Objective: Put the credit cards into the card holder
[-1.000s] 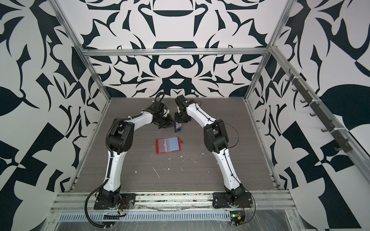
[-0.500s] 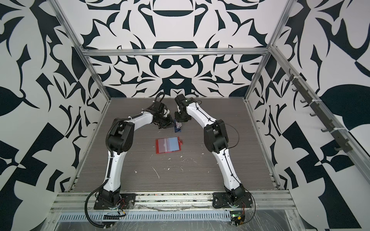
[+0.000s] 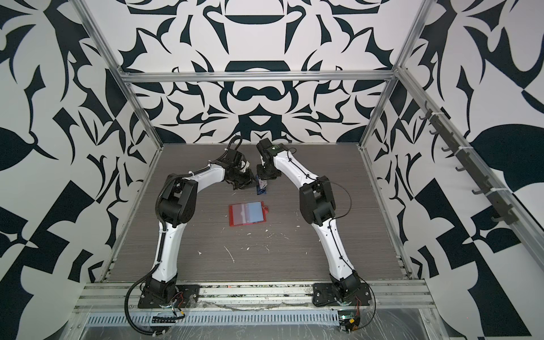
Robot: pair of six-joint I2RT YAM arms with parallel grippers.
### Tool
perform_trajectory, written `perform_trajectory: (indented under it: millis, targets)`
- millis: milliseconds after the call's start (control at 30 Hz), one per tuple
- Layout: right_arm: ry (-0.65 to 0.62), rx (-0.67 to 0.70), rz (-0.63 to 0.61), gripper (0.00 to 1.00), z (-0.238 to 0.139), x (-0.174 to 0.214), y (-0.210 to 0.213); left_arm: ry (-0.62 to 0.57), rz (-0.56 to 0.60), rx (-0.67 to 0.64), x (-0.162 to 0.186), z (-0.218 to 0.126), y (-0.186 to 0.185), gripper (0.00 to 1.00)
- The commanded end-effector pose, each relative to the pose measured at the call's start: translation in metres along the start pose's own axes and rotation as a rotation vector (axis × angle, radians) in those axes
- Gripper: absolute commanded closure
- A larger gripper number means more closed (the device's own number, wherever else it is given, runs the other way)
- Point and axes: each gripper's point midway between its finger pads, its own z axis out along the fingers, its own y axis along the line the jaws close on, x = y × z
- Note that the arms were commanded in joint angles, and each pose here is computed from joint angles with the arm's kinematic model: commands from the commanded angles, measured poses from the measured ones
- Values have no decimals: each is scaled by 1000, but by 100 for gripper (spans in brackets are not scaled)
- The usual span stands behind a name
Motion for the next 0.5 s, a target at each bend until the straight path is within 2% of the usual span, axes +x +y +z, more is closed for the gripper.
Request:
perform_trajectory:
  millis: [0, 467]
  targets:
    - [-31, 76, -6, 75, -25, -8, -17, 73, -56, -94, 19, 10, 32, 74]
    - [-29, 85, -16, 83, -28, -7, -16, 76, -59, -98, 20, 12, 35, 74]
